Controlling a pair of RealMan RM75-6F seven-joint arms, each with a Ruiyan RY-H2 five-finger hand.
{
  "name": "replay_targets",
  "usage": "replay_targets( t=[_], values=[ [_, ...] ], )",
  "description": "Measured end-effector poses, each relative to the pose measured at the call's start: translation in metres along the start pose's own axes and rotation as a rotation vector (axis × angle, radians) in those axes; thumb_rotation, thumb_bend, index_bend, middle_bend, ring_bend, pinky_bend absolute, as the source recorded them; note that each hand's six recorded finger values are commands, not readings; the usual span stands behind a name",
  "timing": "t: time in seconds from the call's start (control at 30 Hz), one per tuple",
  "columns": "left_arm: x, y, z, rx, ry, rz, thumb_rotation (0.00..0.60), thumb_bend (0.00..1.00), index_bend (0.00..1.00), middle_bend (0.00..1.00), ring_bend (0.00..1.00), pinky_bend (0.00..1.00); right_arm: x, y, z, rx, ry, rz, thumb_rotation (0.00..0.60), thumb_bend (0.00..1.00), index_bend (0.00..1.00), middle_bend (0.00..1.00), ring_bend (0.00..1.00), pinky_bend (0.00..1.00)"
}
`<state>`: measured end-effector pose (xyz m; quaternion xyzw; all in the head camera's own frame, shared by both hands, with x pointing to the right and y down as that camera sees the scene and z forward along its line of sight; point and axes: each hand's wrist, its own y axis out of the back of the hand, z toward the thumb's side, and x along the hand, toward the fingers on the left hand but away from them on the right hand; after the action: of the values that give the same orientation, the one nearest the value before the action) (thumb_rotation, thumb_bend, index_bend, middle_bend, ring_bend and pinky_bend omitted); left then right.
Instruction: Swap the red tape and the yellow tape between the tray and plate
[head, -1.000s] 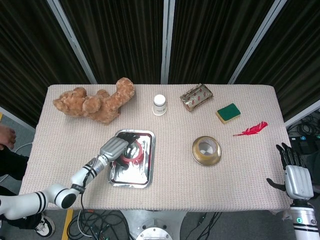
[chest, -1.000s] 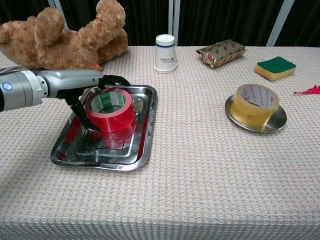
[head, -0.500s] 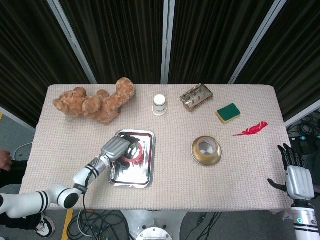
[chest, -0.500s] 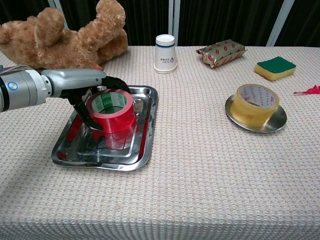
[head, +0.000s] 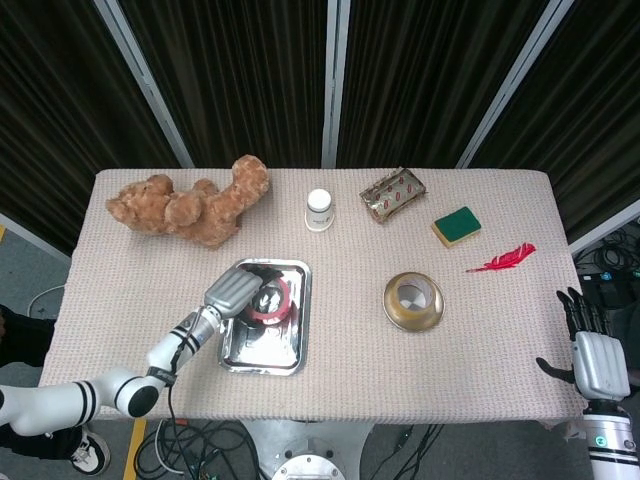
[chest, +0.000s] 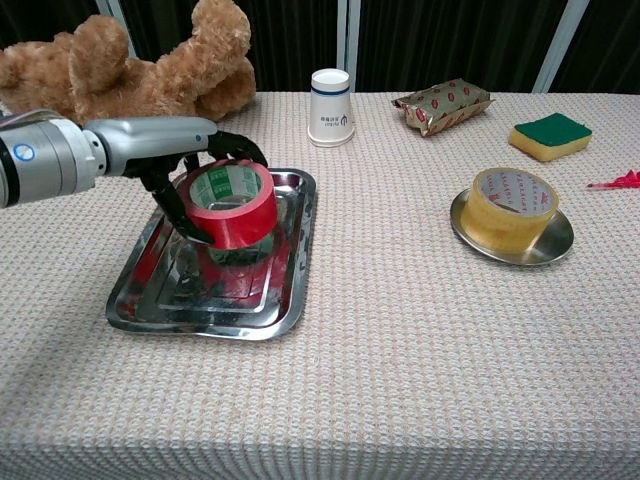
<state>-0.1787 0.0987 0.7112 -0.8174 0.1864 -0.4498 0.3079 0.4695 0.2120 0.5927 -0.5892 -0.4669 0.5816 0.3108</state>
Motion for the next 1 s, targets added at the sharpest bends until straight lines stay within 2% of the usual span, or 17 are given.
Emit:
replay_targets(
  t=[0.33, 0.43, 0.7, 1.0],
  values=[
    [0.037, 0.042, 0.025, -0.006, -0.071, 0.1, 0.6, 0.22, 0.26, 0.26, 0.22, 0.45, 0.002, 0.004, -0.003, -0.011, -0.007, -0.019, 0.6, 0.0, 0.0, 0.0, 0.0, 0.0],
    [0.052, 0.047, 0.037, -0.007, -0.101, 0.106, 0.6, 0.22, 0.26, 0.26, 0.22, 0.45, 0.002, 0.006, -0.004, -0.017, -0.009, -0.028, 0.6, 0.0, 0.0, 0.0, 0.0, 0.0],
    [0.094, 0.042, 0.063, -0.003, -0.147, 0.074, 0.6, 0.22, 0.26, 0.26, 0.22, 0.45, 0.004, 0.014, -0.009, -0.025, -0.011, -0.056, 0.6, 0.0, 0.0, 0.0, 0.0, 0.0],
    [0.124, 0.022, 0.092, -0.007, -0.192, 0.024, 0.6, 0.22, 0.26, 0.26, 0.22, 0.45, 0.005, 0.014, -0.014, -0.027, -0.022, -0.056, 0.6, 0.0, 0.0, 0.0, 0.0, 0.0]
  ],
)
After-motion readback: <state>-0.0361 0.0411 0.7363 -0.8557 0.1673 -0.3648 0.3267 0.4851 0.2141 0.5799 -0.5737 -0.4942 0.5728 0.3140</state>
